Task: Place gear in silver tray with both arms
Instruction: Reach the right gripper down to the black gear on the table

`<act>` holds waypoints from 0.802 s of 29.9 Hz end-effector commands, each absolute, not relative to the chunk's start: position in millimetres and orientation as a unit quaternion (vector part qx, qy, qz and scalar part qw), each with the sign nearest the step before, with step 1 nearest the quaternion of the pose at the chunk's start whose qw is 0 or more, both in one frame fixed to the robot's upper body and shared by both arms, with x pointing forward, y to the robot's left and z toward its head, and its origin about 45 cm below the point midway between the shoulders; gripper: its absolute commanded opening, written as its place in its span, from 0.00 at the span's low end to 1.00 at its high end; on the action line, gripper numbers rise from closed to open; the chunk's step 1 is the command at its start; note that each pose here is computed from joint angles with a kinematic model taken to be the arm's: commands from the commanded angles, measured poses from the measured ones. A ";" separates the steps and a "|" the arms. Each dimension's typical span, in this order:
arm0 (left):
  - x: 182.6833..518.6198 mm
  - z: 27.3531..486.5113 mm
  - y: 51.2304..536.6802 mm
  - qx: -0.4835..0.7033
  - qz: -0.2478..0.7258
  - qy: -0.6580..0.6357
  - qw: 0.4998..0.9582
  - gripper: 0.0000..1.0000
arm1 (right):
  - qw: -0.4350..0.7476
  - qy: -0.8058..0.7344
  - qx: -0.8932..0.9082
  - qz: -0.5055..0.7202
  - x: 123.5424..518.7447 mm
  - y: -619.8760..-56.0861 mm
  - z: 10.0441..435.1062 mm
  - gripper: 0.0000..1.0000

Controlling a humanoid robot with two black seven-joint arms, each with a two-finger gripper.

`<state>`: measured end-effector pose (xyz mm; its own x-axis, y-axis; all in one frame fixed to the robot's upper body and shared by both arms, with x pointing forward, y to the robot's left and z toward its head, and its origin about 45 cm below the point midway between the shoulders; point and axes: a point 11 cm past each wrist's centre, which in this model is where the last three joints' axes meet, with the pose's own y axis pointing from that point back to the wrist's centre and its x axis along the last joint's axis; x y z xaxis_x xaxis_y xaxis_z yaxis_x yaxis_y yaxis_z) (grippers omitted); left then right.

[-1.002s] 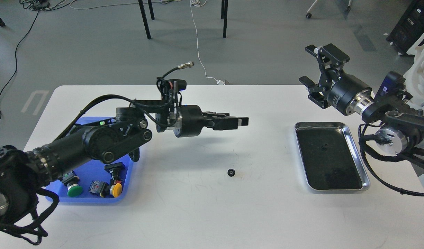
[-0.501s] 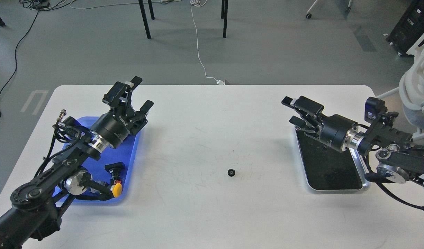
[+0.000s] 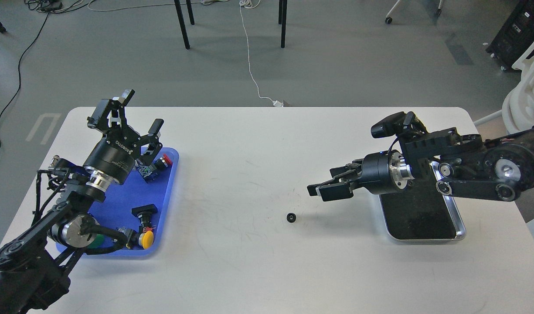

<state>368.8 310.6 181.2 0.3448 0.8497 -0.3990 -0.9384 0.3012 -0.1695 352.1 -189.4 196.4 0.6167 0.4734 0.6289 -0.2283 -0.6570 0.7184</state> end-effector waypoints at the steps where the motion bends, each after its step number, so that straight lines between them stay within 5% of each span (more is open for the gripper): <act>1: 372.5 186.5 311.8 -0.213 0.569 0.119 0.786 0.98 | 0.407 0.136 0.778 0.458 340.0 -174.5 179.5 0.98; 11: 370.6 183.3 307.0 -0.217 0.567 0.126 0.785 0.98 | 0.390 0.197 0.733 0.521 337.3 -143.8 158.8 0.91; 16: 370.7 183.6 307.4 -0.218 0.567 0.126 0.784 0.98 | 0.390 0.215 0.722 0.530 336.5 -135.9 150.8 0.72; 24: 368.2 181.2 309.9 -0.217 0.569 0.128 0.783 0.98 | 0.390 0.215 0.717 0.536 339.3 -133.2 142.6 0.72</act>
<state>368.1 308.5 180.7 0.3220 0.8345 -0.4471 -0.9457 0.2615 -0.1931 338.3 -132.9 143.3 0.3351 0.7260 0.6005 -0.1073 -0.6038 0.7899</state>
